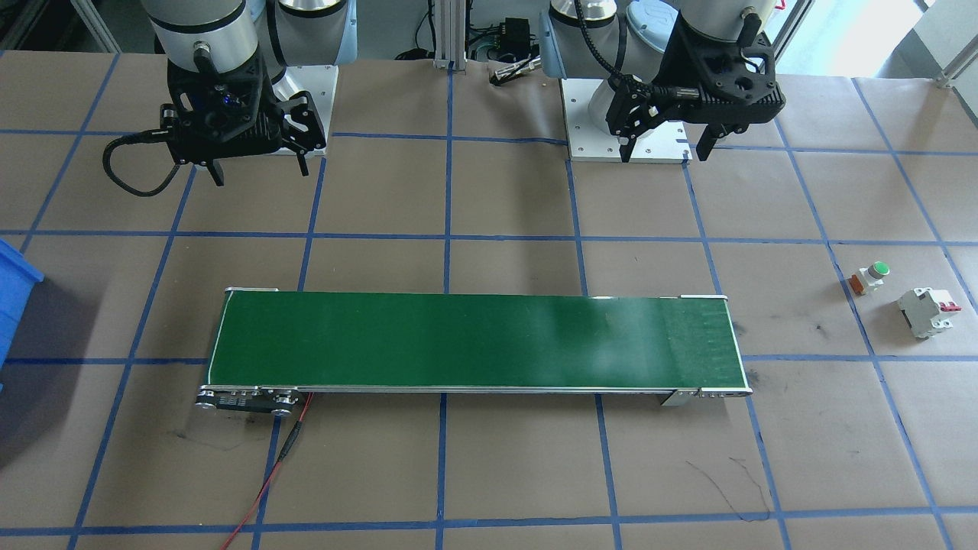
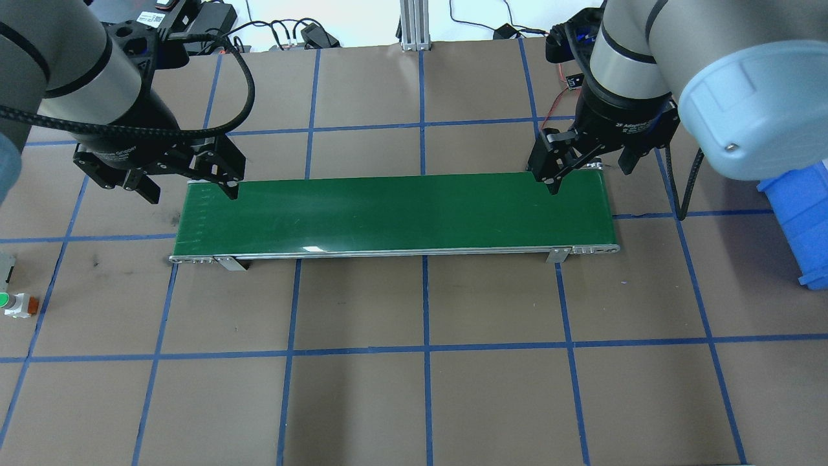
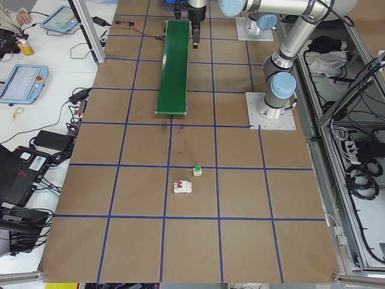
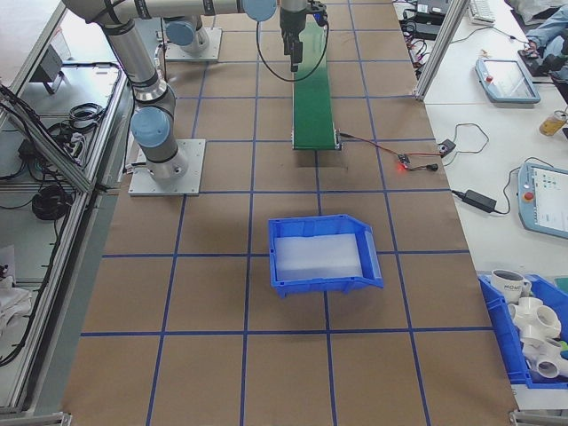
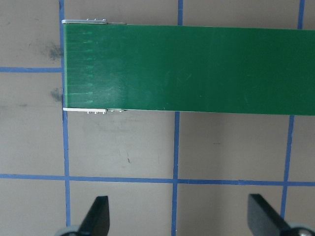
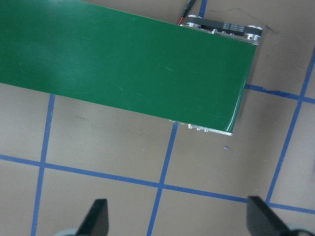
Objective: Move button from left to right
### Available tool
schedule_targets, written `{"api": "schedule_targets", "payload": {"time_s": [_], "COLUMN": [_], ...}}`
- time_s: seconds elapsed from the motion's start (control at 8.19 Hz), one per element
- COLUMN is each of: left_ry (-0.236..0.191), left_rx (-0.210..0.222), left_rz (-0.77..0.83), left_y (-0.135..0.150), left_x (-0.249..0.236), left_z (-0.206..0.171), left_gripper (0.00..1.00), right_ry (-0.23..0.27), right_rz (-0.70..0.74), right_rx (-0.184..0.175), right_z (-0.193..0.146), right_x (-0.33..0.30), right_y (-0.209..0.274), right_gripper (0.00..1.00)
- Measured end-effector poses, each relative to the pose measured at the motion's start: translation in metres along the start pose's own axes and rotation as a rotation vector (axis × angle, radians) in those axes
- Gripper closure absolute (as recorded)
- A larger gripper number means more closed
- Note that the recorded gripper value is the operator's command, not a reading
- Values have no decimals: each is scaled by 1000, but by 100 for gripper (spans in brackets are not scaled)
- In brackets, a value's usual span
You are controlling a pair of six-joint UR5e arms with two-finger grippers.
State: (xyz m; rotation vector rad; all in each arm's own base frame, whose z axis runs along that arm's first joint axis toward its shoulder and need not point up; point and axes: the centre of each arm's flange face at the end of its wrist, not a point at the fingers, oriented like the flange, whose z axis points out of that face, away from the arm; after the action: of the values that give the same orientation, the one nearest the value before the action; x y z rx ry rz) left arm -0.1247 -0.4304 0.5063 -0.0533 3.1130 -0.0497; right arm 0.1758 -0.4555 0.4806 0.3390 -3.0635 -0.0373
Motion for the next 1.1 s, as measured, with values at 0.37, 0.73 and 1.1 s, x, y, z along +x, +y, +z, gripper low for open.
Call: {"api": "schedule_targets", "payload": {"time_s": [0.37,0.73,1.1], "left_ry": [-10,-3,-5], "left_rx": [3,-55,-59], "left_rz": [11,-85,-60], "left_y": [-8,-31,-40], "left_x": [-29,-204,-358], "left_z": [1,30,88], "left_gripper": [0,0,0], "right_ry": [-2,-9,-12], "right_rz": [0,1,1], "right_rx": [0,4,9], "right_z": [0,0,-1], "right_x": [0,-1,-1], "right_y": [0,-1,0], "right_gripper": [0,0,0]}}
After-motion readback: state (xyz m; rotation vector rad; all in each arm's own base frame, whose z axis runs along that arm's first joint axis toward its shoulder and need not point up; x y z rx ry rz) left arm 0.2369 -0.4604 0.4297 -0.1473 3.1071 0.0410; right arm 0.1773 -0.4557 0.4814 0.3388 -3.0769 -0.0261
